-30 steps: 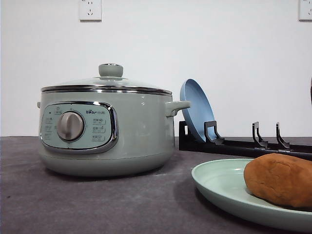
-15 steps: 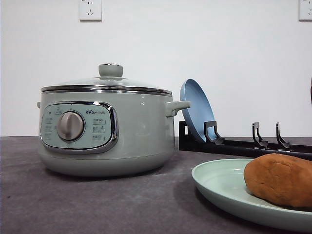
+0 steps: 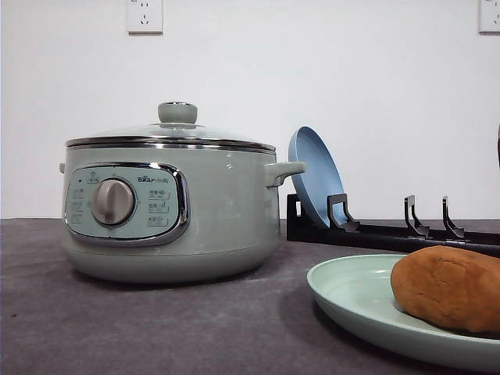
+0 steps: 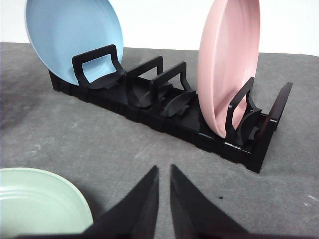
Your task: Transfer potato from steamer to green plate
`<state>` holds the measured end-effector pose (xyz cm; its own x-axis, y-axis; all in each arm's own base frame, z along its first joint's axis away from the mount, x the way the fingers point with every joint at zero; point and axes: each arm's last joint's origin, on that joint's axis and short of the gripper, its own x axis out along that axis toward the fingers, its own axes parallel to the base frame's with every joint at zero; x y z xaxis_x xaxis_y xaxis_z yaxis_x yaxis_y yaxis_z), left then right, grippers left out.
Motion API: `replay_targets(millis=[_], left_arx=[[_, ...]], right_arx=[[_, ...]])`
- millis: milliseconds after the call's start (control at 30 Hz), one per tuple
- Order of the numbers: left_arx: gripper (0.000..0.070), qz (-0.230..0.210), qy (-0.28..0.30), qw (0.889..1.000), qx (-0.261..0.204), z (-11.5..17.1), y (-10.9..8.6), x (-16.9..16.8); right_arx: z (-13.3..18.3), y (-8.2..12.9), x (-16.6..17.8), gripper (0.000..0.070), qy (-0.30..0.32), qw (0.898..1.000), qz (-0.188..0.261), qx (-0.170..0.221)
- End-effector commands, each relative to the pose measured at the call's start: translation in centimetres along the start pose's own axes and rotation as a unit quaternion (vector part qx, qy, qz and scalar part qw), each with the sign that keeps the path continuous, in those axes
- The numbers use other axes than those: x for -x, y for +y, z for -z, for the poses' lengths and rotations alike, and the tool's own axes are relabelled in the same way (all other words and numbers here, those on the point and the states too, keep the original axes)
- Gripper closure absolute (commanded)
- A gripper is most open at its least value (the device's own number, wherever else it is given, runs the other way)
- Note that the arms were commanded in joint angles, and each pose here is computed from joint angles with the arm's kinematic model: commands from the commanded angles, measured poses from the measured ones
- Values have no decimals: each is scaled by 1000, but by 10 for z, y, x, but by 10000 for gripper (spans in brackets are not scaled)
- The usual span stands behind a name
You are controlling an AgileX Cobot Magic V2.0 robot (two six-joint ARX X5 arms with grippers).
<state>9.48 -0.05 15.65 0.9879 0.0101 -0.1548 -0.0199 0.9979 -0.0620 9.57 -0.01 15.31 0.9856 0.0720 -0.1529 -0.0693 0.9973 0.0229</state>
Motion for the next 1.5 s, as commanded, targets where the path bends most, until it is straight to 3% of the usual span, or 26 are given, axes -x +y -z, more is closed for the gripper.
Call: replay_targets(millis=[0, 1467], left_arx=[[674, -3, 12, 1000, -3, 7, 0, -2], [674, -3, 12, 1000, -3, 7, 0, -2]], right_arx=[[1, 0, 0, 670, -3, 1000, 1, 2], [1, 0, 0, 670, -3, 1000, 1, 2]])
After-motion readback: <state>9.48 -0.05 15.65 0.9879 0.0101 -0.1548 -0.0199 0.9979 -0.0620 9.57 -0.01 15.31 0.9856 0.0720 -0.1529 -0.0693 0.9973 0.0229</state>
